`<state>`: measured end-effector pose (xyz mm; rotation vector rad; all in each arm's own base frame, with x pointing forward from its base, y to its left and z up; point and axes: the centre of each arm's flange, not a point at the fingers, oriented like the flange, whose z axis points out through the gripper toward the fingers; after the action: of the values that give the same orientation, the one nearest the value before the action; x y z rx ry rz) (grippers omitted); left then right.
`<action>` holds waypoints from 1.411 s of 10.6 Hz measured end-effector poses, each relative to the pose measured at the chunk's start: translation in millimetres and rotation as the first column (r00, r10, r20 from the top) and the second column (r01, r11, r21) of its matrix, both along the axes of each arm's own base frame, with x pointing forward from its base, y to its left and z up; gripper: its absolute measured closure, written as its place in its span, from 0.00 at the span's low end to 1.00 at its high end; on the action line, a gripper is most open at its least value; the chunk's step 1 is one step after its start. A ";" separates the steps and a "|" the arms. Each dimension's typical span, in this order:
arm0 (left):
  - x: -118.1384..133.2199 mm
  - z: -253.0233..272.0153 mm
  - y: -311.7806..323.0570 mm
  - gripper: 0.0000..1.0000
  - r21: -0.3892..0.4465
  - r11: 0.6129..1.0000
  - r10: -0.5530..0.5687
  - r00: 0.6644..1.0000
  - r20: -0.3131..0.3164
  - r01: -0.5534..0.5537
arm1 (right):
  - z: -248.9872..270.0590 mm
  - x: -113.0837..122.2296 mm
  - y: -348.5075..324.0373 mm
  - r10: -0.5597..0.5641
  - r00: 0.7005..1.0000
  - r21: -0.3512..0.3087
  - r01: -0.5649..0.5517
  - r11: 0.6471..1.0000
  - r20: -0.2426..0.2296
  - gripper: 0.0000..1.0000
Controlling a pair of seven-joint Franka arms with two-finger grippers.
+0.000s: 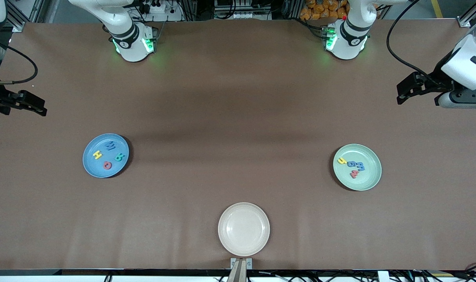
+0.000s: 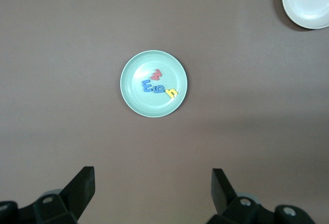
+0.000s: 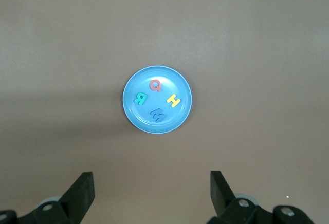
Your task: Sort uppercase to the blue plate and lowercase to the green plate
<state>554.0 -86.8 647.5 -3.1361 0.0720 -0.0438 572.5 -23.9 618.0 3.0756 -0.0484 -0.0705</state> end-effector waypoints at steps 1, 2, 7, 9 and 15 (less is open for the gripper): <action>0.1 -0.1 0.2 0.00 0.000 1.000 0.000 1.000 0.000 0.000 | -0.2 0.0 -2.0 -0.003 1.000 0.000 0.003 1.000 0.000 0.00; 0.2 -0.1 0.8 0.00 0.000 1.000 0.002 1.000 0.000 -0.002 | -0.1 0.1 -2.5 0.004 1.000 0.000 -0.004 1.000 0.000 0.00; 1.1 -0.1 6.7 0.00 0.000 1.000 0.012 1.000 0.000 -0.012 | 0.1 1.2 1.6 0.056 0.998 0.004 -0.056 0.998 0.005 0.00; 1.2 -0.1 7.5 0.00 0.000 1.000 0.014 1.000 0.000 -0.014 | -0.6 1.3 2.3 0.057 0.998 0.004 -0.057 0.998 0.004 0.00; 1.3 -0.1 8.3 0.00 0.008 1.000 0.014 1.000 0.001 -0.014 | -0.2 2.1 0.4 0.054 0.998 0.004 -0.054 0.999 0.011 0.00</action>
<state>555.3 -78.5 647.4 -3.1284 0.0499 -0.0450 574.6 -23.4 617.8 3.0791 0.0349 -0.0511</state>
